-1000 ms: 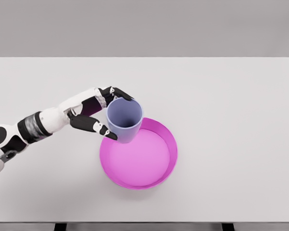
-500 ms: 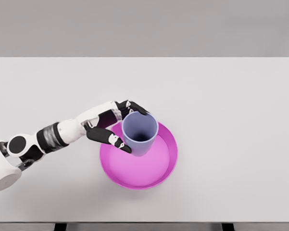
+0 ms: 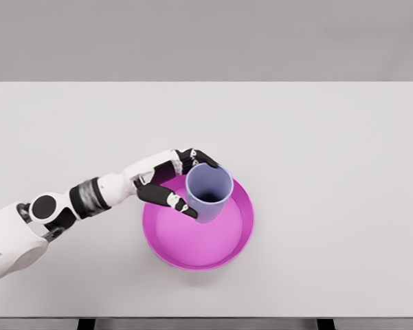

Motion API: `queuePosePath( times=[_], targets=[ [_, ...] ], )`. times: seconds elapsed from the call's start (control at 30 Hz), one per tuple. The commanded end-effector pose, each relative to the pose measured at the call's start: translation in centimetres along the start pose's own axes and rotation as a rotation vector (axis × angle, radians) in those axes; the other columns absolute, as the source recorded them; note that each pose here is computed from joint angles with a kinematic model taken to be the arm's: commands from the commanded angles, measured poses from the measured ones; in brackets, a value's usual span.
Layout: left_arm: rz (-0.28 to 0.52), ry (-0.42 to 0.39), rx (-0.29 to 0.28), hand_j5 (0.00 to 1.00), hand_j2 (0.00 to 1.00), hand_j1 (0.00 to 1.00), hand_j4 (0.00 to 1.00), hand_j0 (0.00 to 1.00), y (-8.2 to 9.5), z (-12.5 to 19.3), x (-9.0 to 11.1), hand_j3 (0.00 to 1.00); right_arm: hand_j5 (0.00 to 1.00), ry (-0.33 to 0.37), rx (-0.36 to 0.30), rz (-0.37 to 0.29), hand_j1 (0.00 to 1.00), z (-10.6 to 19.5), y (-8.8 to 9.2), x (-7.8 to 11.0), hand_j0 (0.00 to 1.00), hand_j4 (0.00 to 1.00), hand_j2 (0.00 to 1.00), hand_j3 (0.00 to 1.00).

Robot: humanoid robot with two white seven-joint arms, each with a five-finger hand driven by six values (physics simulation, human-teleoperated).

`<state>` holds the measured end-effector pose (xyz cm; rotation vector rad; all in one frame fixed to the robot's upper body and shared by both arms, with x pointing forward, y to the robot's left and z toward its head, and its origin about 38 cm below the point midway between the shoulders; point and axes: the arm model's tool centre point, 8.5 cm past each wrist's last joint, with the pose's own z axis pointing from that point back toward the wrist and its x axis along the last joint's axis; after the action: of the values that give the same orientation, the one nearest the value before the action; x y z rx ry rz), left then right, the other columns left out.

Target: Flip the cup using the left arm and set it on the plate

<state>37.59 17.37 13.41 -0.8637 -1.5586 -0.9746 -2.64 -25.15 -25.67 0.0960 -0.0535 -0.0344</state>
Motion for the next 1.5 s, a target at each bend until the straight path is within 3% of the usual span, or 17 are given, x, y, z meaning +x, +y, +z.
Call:
queuePosePath(
  times=[0.0,0.53,0.6,0.67,0.93,1.17,1.47],
  targets=[
    [0.002,0.003,0.004,0.59,0.59,0.59,0.59,0.59,0.0,-0.4,-0.5,0.59,1.00,0.000,0.000,0.000,1.00,0.0,0.0,0.0,1.00,1.00,1.00,1.00],
    [0.014,0.029,0.004,0.60,0.60,0.60,0.60,0.60,-1.0,-0.4,-2.3,0.60,1.00,0.000,0.000,0.000,1.00,0.0,0.0,0.0,1.00,1.00,1.00,1.00],
    [-0.003,0.034,-0.002,0.70,0.70,0.70,0.70,0.70,-1.0,-0.4,-2.3,0.70,1.00,-0.001,0.000,0.000,1.00,0.0,0.0,0.0,1.00,1.00,1.00,1.00],
    [-0.003,0.034,-0.002,0.74,0.74,0.74,0.74,0.74,-1.0,-0.4,-2.3,0.74,1.00,0.000,0.000,0.000,1.00,0.0,0.0,0.0,1.00,1.00,1.00,1.00],
    [-0.003,0.042,0.002,0.76,0.76,0.76,0.76,0.76,-0.9,-0.3,-2.6,0.76,1.00,0.000,0.000,0.000,1.00,0.0,0.0,0.0,1.00,1.00,1.00,1.00],
    [-0.004,0.044,0.004,0.98,0.98,0.98,0.98,0.98,-0.9,-0.2,-2.7,0.98,1.00,0.000,0.000,0.000,1.00,0.0,0.0,0.0,1.00,1.00,1.00,1.00],
    [-0.007,0.044,0.011,1.00,1.00,1.00,1.00,1.00,-0.6,0.0,-2.5,1.00,1.00,0.000,0.000,0.000,1.00,0.0,0.0,0.0,1.00,1.00,1.00,1.00]
  ],
)
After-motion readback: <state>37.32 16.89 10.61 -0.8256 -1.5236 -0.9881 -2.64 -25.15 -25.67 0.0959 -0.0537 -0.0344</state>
